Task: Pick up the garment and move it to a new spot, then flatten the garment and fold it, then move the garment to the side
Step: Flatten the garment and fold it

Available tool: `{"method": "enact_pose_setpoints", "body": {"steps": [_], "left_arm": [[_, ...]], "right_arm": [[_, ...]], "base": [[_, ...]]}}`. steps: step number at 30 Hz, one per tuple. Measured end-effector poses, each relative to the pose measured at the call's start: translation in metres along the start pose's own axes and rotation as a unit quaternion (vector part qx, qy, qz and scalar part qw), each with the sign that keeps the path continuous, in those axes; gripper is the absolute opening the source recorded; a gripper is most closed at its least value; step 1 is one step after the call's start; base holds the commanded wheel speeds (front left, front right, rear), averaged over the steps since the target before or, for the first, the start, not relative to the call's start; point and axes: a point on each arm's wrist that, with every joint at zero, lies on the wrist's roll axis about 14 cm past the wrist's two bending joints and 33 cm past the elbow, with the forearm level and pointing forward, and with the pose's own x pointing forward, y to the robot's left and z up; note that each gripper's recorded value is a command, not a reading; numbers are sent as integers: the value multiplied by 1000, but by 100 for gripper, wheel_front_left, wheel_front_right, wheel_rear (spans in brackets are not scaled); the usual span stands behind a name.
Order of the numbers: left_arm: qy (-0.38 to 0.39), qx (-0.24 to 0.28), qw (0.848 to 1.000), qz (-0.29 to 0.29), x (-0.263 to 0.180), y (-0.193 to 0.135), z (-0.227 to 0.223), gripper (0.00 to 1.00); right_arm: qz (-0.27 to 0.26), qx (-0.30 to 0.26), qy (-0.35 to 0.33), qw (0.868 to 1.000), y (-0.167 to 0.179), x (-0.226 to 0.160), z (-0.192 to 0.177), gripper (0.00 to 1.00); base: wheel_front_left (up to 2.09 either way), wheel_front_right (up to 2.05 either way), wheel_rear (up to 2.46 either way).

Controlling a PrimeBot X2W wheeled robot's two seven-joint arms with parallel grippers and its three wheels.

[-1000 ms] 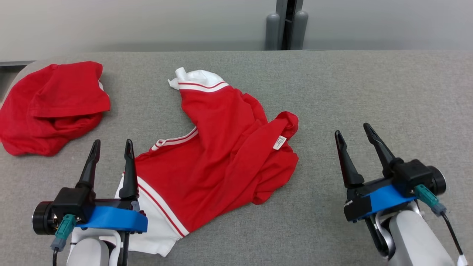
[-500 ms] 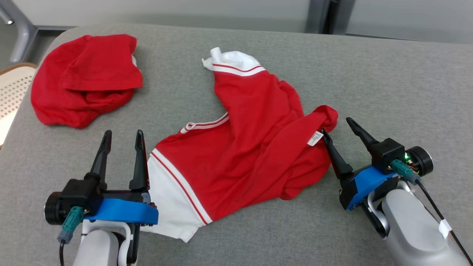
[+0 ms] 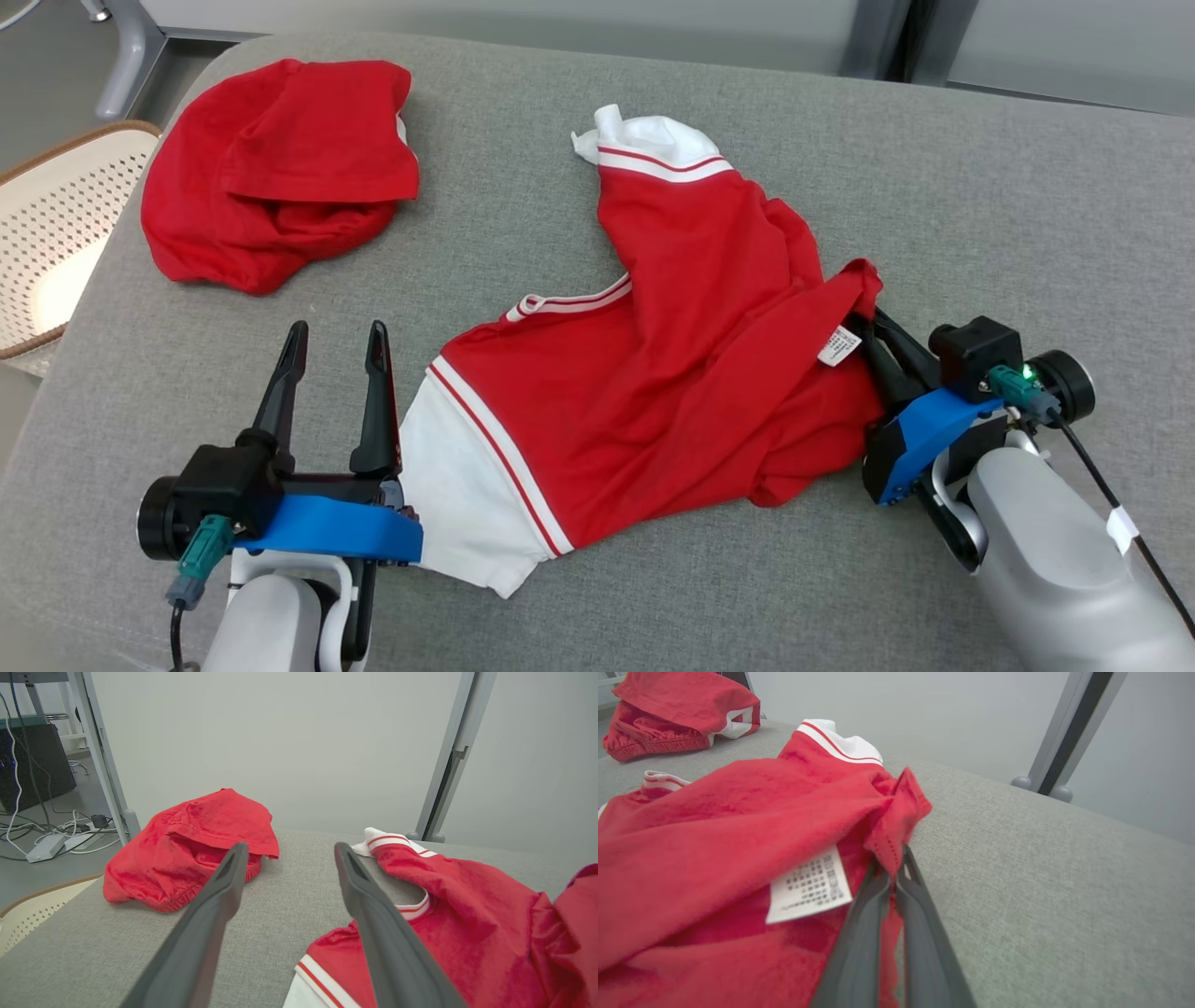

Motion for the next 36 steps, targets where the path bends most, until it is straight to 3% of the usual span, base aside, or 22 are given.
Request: {"method": "enact_pose_setpoints", "body": {"steps": [4,12,17,23,36], "left_arm": [[3,-3,1000,-2,-2,-3,-2,100],[2,-8,1000,-25,0,-18,-3,100],[4,-14,999,-44,1,-31,-5,100],[14,-20,997,-66,-4,-47,-12,100],[21,-28,993,-109,-6,-77,-17,100]], "right_arm": [[-16,-8,-13,1000,-15,-6,10,0],[-95,-34,-80,992,-79,-33,65,0],[-104,-52,-102,988,-81,-53,82,0],[-115,-32,-103,987,-66,-94,64,0],[-122,57,-19,991,3,-191,-25,0]], "base": [[0,0,0],[0,0,0],[0,0,0],[0,0,0],[0,0,0]]}}
